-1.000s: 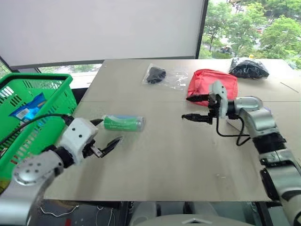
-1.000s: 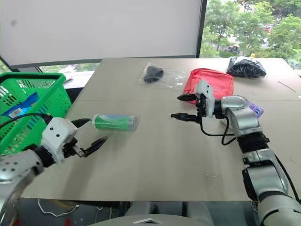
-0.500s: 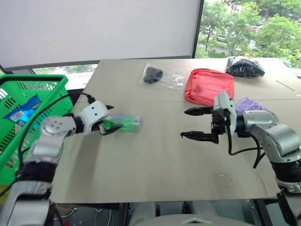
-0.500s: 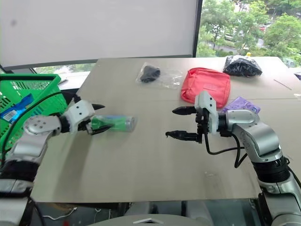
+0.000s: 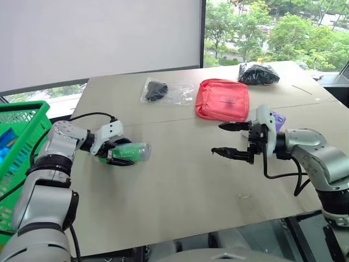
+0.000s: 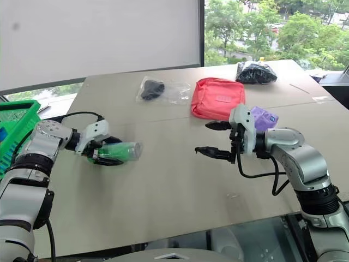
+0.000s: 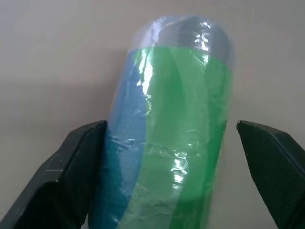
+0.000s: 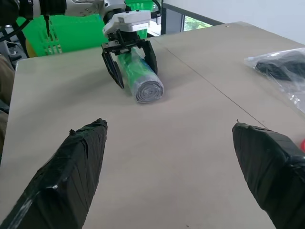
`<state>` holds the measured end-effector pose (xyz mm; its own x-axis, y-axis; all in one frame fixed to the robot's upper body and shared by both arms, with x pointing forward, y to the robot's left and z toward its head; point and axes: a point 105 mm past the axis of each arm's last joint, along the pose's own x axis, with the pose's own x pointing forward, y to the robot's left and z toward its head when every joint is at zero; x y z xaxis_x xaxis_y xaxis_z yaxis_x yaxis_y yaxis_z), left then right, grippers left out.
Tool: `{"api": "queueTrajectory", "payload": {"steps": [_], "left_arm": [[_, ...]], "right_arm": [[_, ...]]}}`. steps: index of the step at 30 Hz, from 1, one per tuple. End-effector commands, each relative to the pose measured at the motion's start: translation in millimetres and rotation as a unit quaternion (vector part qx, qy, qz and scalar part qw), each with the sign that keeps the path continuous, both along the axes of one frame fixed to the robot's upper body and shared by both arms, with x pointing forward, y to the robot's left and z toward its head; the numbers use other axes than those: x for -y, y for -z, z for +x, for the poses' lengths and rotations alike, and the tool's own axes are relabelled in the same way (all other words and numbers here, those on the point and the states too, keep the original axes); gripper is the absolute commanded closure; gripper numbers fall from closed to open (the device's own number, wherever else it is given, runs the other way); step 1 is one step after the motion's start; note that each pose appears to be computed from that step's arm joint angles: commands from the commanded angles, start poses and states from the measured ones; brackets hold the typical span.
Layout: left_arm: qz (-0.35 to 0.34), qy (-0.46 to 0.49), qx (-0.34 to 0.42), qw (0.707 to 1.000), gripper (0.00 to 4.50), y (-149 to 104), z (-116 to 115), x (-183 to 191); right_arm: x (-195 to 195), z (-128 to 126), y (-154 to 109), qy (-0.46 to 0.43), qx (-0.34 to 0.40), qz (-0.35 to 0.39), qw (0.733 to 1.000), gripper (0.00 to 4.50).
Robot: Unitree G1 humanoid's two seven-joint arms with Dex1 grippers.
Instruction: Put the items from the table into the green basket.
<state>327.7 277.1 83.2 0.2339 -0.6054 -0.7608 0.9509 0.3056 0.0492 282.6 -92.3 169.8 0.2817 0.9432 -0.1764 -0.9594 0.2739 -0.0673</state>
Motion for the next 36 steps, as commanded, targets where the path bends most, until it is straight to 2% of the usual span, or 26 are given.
{"api": "queueTrajectory", "payload": {"steps": [1, 3, 5, 8, 9, 10, 12, 14, 15, 17, 20, 23, 25, 27, 30, 32, 34, 35, 36], "left_arm": [[-0.005, 0.02, -0.022, 1.0, 0.96, 17.1, -5.5, 9.1], [0.001, 0.031, -0.018, 0.999, 1.7, 18.0, -7.2, 9.9], [0.012, 0.045, 0.003, 0.999, 2.25, 17.3, -6.4, 10.4], [0.009, 0.024, 0.079, 0.997, 2.32, 5.0, 10.9, 14.5], [-0.002, 0.0, 0.111, 0.994, 2.33, -4.1, 20.6, 16.0], [-0.025, -0.039, 0.166, 0.985, 2.33, -25.9, 36.1, 15.7], [-0.055, -0.113, 0.274, 0.953, 2.33, -75.3, 59.8, 6.3], [-0.071, -0.216, 0.372, 0.9, 2.33, -129.5, 75.6, -18.5], [-0.076, -0.264, 0.414, 0.868, 2.33, -156.8, 76.5, -35.1], [-0.081, -0.339, 0.462, 0.816, 2.33, -194.8, 67.8, -65.7], [-0.053, -0.446, 0.493, 0.745, 2.33, -222.3, 43.8, -117.3], [-0.005, -0.55, 0.505, 0.665, 2.33, -232.1, 5.5, -174.8], [0.018, -0.616, 0.5, 0.609, 2.33, -229.0, -25.9, -210.5], [0.023, -0.652, 0.487, 0.58, 2.33, -222.3, -44.7, -228.5], [0.063, -0.676, 0.459, 0.574, 2.33, -198.6, -64.0, -244.8], [0.047, -0.685, 0.443, 0.577, 2.33, -185.0, -63.2, -244.9], [0.061, -0.685, 0.43, 0.584, 2.33, -171.7, -61.5, -245.3], [0.075, -0.684, 0.429, 0.585, 1.39, -167.9, -61.9, -246.6], [0.084, -0.682, 0.43, 0.586, 1.16, -165.1, -61.1, -247.0]], "right_arm": [[-2.4, -0.7, -15.8, -0.006, 0.033, 0.007, 0.999, 0.0], [-3.4, -0.2, -16.0, -0.008, 0.034, 0.008, 0.999, 0.0], [-4.6, 0.4, -17.4, -0.01, 0.035, 0.011, 0.999, 0.0], [-7.6, 2.4, -21.1, -0.013, 0.038, 0.017, 0.999, 0.0], [-9.1, 3.0, -22.4, -0.015, 0.04, 0.02, 0.999, 0.0], [-12.1, 3.8, -25.8, -0.018, 0.044, 0.028, 0.999, 0.0], [-18.2, 5.2, -33.2, -0.025, 0.048, 0.047, 0.997, 0.0], [-24.2, 7.3, -40.8, -0.03, 0.05, 0.07, 0.996, 0.0], [-27.4, 9.5, -45.4, -0.031, 0.054, 0.085, 0.994, 0.0], [-33.6, 14.1, -54.2, -0.032, 0.063, 0.112, 0.991, 0.0], [-42.0, 17.0, -64.1, -0.042, 0.078, 0.138, 0.986, 0.0], [-49.7, 15.6, -70.3, -0.063, 0.082, 0.155, 0.982, 0.0], [-54.4, 13.8, -74.0, -0.079, 0.081, 0.164, 0.98, 0.0], [-57.2, 12.6, -76.2, -0.088, 0.08, 0.169, 0.979, 0.0], [-60.8, 10.6, -80.6, -0.103, 0.076, 0.176, 0.976, 0.0], [-61.9, 10.0, -81.4, -0.109, 0.066, 0.183, 0.975, 0.0], [-63.2, 9.5, -78.9, -0.115, 0.062, 0.178, 0.975, 0.0], [-63.6, 9.5, -77.8, -0.116, 0.062, 0.175, 0.976, 0.0], [-63.5, 9.7, -77.0, -0.116, 0.063, 0.172, 0.976, 0.0]]}}
